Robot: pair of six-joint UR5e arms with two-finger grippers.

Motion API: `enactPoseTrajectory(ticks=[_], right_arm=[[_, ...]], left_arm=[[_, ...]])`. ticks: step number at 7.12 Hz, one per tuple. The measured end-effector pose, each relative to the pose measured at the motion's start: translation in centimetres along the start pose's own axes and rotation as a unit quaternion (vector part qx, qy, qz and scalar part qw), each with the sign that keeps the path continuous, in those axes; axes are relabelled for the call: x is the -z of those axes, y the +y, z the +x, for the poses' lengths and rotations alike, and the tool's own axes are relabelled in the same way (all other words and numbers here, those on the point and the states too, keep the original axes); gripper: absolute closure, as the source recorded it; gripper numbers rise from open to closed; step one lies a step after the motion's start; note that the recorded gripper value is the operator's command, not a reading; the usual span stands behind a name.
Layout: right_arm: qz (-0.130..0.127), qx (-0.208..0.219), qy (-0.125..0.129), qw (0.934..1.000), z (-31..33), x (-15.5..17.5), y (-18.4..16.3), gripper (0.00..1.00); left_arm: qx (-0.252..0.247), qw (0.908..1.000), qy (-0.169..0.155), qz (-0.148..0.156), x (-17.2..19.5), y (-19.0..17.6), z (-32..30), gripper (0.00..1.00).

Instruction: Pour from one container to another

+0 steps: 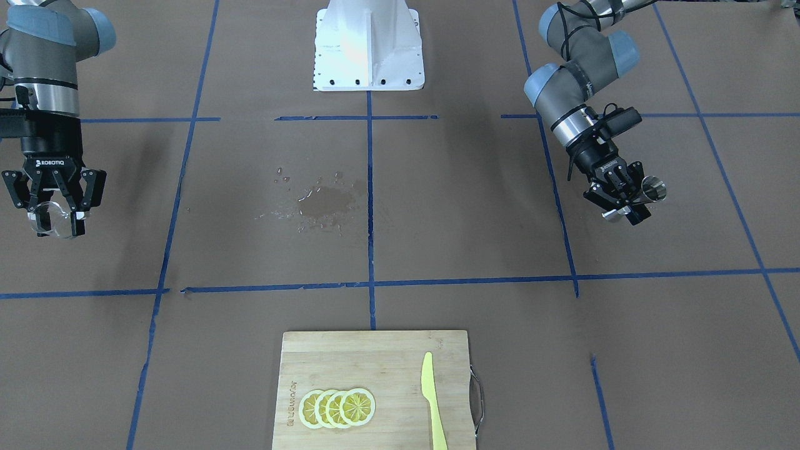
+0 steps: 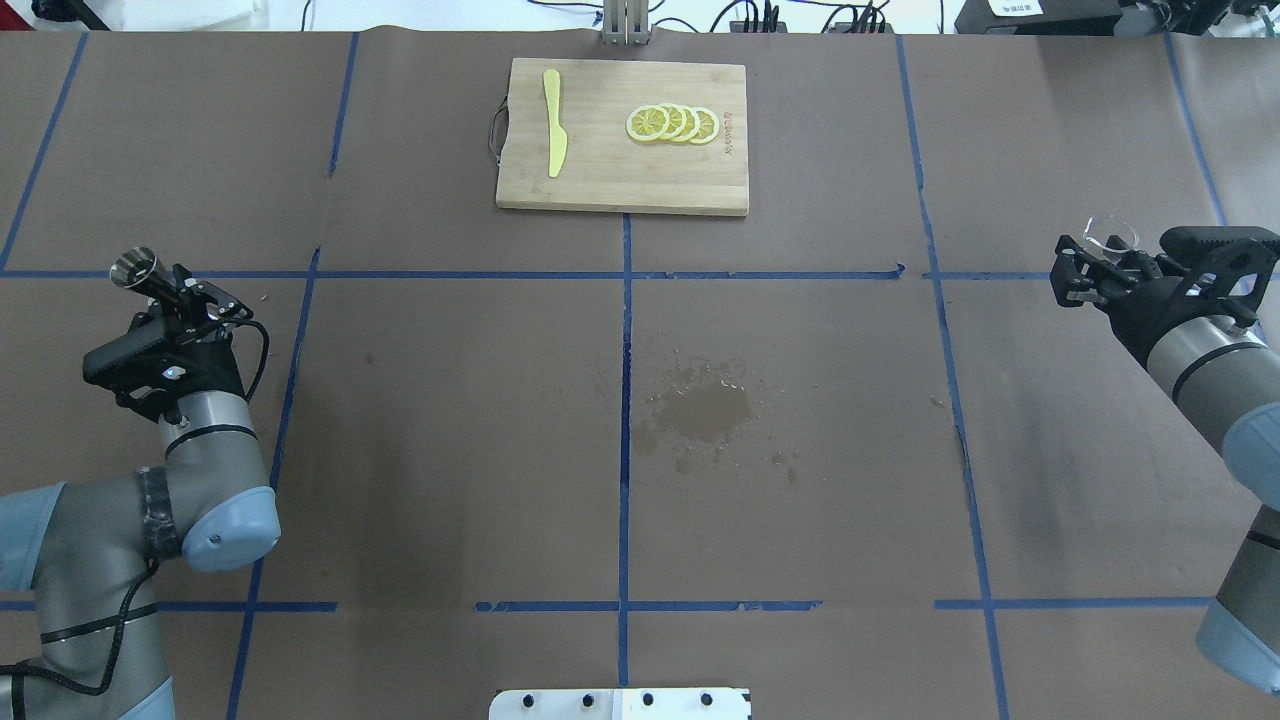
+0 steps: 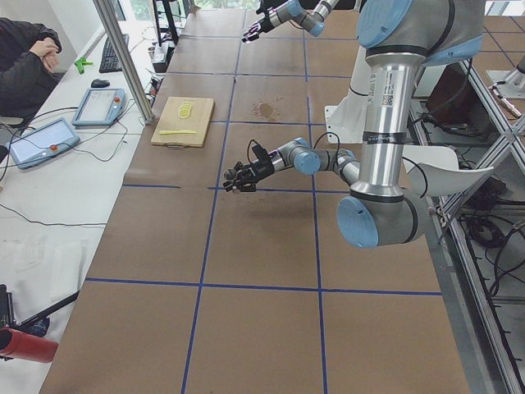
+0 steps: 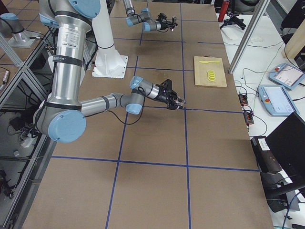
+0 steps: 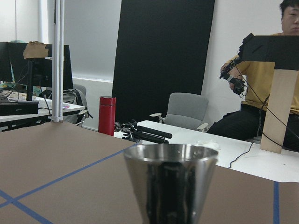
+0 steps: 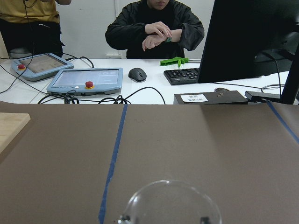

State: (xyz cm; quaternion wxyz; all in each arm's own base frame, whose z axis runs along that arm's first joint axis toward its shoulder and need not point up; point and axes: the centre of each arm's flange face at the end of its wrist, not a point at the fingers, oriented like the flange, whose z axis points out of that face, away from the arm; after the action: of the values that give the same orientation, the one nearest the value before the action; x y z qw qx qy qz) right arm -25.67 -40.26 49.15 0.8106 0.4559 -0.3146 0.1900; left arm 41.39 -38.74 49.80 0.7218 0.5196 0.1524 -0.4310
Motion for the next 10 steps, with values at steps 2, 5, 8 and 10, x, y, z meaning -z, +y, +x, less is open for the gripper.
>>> enactPoseTrajectory(ticks=[2,5,8,10], right_arm=[[-0.005,0.003,0.004,1.0000,0.6,0.2,0.5,1.00],[-0.008,0.005,0.004,0.9999,0.8,0.3,0.8,1.00],[-0.008,0.005,0.003,0.9999,0.6,0.4,0.8,1.00],[-0.009,0.006,0.002,0.9999,0.5,0.4,0.9,1.00]], left_arm=[[-0.019,0.9996,0.019,-0.002,1.8,2.3,-0.1,1.00],[-0.030,0.9985,0.044,-0.014,4.7,4.5,1.2,0.82],[-0.041,0.9981,0.044,-0.014,4.7,5.2,0.5,0.75],[-0.050,0.9979,0.041,-0.011,4.3,6.1,-0.1,0.67]])
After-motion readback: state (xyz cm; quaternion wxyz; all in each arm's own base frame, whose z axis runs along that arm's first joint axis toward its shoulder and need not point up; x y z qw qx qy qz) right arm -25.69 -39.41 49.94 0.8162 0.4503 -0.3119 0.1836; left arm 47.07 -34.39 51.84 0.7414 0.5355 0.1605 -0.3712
